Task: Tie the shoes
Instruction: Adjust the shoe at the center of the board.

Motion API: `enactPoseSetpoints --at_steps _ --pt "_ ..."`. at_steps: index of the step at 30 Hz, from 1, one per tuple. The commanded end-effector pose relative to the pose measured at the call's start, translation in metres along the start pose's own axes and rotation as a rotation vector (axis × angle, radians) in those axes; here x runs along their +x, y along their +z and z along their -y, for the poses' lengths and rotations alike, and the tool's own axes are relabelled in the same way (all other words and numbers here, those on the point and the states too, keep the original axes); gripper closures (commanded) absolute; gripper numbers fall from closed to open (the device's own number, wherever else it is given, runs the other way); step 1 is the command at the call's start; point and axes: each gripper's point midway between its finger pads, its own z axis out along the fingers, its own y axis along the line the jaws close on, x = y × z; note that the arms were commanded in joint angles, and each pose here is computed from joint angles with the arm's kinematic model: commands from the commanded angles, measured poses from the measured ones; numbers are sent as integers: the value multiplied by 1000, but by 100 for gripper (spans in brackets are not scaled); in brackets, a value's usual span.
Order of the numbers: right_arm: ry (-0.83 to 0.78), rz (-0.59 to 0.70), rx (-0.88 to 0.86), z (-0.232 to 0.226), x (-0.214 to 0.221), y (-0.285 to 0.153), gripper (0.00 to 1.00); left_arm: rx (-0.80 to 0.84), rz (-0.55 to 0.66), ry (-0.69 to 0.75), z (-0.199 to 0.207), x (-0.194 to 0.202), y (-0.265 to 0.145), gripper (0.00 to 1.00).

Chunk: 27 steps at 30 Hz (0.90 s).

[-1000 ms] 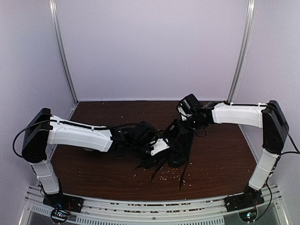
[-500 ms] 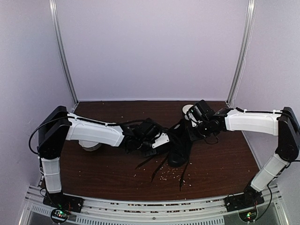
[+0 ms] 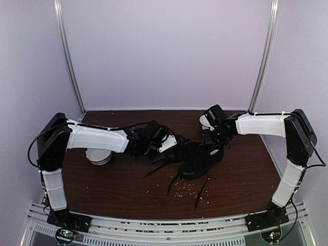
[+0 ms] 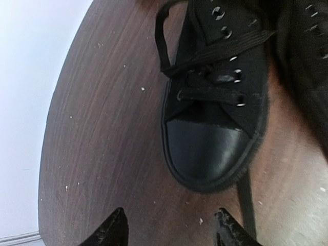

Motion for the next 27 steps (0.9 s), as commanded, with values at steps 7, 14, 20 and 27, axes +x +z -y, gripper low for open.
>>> enactPoseSetpoints --at_steps 7,14,20,27 --pt "53 114 146 45 -3 -55 7 250 189 0 45 -37 -62 37" --pt "134 32 53 44 21 -27 0 217 96 -13 45 -47 -29 39" --pt "141 -27 0 27 22 -1 17 197 68 126 72 -52 -12 40" --pt "111 -102 -101 2 47 13 41 282 70 195 107 -55 -5 42"
